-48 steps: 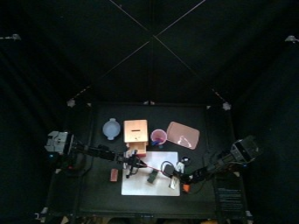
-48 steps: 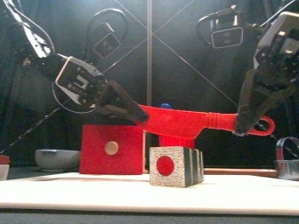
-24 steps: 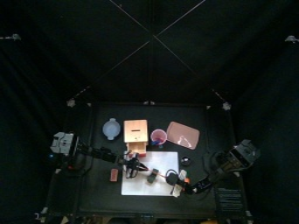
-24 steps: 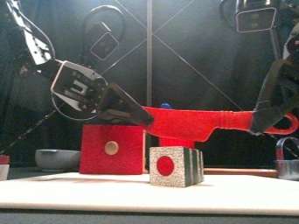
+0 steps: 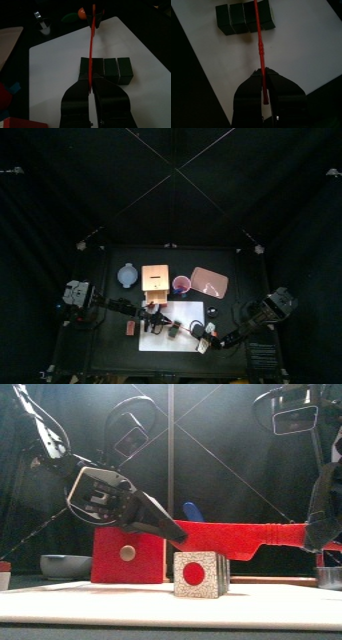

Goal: Place sushi on board then cut the sushi with the knife then place the pieces on the plate
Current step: Cut the sushi into 4 pieces

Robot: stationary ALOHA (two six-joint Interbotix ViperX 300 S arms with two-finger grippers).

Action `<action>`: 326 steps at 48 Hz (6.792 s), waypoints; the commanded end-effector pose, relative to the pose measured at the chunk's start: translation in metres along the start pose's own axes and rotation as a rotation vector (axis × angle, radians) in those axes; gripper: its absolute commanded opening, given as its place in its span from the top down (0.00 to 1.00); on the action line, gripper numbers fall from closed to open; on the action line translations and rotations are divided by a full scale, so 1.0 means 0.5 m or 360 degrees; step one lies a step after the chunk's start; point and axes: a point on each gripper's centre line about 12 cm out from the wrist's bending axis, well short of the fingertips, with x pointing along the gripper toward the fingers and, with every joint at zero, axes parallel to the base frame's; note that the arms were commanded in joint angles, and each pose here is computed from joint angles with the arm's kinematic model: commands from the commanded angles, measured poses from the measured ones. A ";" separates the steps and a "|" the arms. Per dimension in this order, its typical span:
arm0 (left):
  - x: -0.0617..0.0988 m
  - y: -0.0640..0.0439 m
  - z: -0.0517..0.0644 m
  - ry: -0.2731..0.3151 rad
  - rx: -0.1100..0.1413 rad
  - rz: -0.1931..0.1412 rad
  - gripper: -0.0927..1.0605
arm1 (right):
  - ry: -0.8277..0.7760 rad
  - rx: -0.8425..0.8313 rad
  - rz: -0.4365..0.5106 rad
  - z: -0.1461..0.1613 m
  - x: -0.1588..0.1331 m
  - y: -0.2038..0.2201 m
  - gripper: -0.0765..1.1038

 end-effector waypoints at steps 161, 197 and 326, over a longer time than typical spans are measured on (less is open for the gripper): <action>-0.032 -0.079 0.026 0.0187 -0.0042 -0.0113 0.64 | 0.0042 0.0045 0.0058 0.054 -0.029 0.027 0.65; -0.030 -0.087 0.019 0.0206 -0.0053 -0.0123 0.64 | 0.0079 0.0044 0.0023 0.040 -0.016 0.032 0.65; -0.098 -0.030 0.160 -0.0290 -0.0064 0.0059 0.11 | 0.0180 0.0196 -0.0354 0.063 -0.152 -0.043 0.65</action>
